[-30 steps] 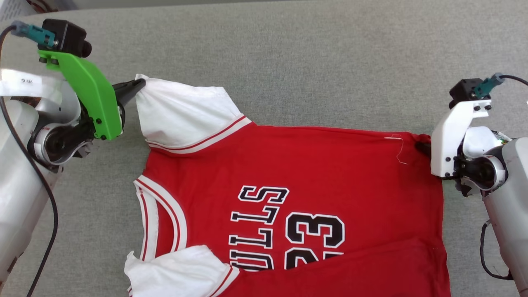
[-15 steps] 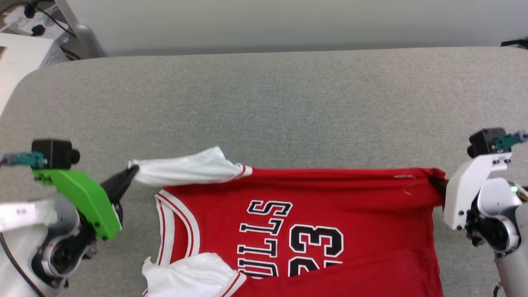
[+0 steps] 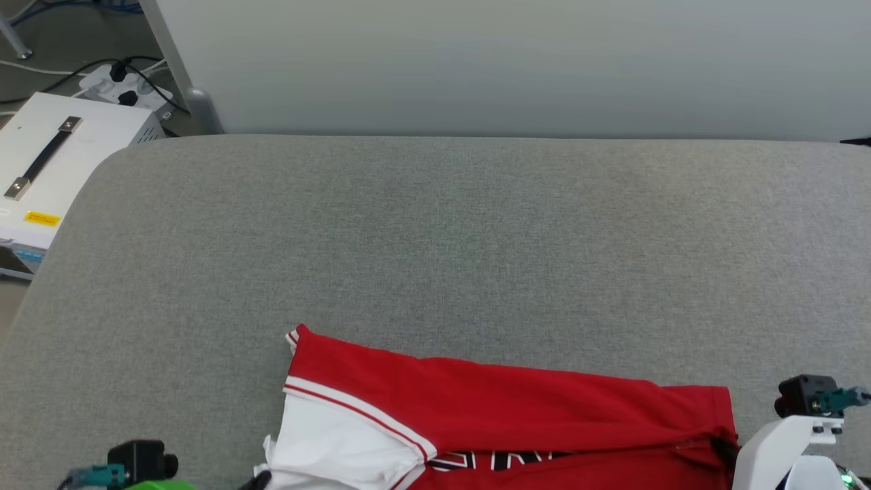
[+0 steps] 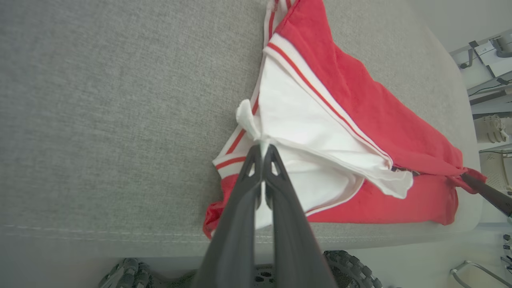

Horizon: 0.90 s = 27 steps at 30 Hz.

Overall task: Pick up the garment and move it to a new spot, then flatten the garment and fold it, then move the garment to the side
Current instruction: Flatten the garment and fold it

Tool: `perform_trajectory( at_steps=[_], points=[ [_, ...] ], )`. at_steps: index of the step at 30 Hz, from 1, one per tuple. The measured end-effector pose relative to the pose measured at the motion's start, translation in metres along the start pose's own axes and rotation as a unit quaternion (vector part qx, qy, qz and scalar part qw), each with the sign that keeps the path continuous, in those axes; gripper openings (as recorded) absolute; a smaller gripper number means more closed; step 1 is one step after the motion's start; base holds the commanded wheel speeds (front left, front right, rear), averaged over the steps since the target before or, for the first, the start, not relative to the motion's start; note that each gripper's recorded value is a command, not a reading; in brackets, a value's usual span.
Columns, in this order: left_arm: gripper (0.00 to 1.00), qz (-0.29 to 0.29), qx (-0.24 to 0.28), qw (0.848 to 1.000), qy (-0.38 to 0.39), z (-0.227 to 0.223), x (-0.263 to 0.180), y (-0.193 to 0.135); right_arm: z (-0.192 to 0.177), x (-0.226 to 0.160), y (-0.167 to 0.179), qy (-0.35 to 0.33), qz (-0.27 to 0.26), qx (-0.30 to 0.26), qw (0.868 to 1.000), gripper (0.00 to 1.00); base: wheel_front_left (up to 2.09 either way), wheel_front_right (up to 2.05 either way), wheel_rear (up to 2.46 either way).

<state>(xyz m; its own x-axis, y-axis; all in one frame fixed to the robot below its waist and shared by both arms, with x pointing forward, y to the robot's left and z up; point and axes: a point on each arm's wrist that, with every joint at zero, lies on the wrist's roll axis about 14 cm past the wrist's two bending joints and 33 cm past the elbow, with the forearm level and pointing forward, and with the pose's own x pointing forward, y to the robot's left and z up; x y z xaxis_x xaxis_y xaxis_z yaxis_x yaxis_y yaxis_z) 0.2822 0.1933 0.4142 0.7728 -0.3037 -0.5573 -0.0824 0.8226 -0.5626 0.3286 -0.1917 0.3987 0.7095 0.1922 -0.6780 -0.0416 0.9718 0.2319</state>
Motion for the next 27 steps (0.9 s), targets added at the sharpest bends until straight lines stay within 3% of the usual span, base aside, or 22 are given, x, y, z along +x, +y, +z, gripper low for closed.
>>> perform_trajectory(
  at_steps=[3, 5, 6, 7, 8, 9, 12, 20, 27],
  points=[
    [0.00, 0.003, -0.019, 1.000, 0.009, -0.018, 0.001, 0.003, -0.013, -0.003, -0.004, 0.002, -0.010, 0.001, 1.000, 0.00, 0.00, 0.00, 0.00],
    [0.03, -0.001, -0.025, 1.000, 0.005, -0.024, 0.003, 0.003, -0.022, -0.003, -0.003, 0.003, -0.012, 0.012, 1.000, 0.48, 0.00, 0.00, 0.00],
    [0.42, -0.002, -0.029, 1.000, 0.004, -0.027, 0.004, 0.004, -0.022, -0.003, -0.001, -0.005, -0.011, 0.016, 1.000, 1.00, 0.00, 0.00, 0.00],
    [0.55, -0.003, -0.031, 1.000, 0.005, -0.029, 0.005, 0.004, -0.022, -0.003, 0.000, -0.012, -0.010, 0.020, 1.000, 1.00, 0.00, 0.00, 0.00],
    [0.93, -0.007, -0.033, 0.999, 0.003, -0.031, 0.006, 0.004, -0.022, -0.004, 0.002, -0.019, -0.009, 0.024, 0.999, 1.00, 0.00, 0.00, 0.00],
    [1.00, -0.010, -0.033, 0.999, 0.002, -0.032, 0.007, 0.003, -0.021, -0.004, 0.004, -0.028, -0.008, 0.028, 0.999, 1.00, 0.00, 0.00, 0.00],
    [1.00, -0.022, -0.020, 0.999, -0.020, -0.024, 0.009, 0.000, -0.013, -0.006, 0.007, -0.061, -0.006, 0.034, 0.998, 1.00, 0.00, 0.00, 0.00],
    [1.00, -0.056, 0.079, 0.988, -0.121, 0.023, 0.013, -0.024, 0.031, -0.026, 0.009, -0.164, -0.006, 0.029, 0.986, 1.00, 0.00, 0.00, 0.00],
    [1.00, -0.046, 0.147, 0.965, -0.213, 0.065, 0.012, -0.046, 0.043, -0.040, -0.010, -0.164, -0.031, 0.021, 0.986, 1.00, 0.00, 0.00, 0.00]
  ],
)
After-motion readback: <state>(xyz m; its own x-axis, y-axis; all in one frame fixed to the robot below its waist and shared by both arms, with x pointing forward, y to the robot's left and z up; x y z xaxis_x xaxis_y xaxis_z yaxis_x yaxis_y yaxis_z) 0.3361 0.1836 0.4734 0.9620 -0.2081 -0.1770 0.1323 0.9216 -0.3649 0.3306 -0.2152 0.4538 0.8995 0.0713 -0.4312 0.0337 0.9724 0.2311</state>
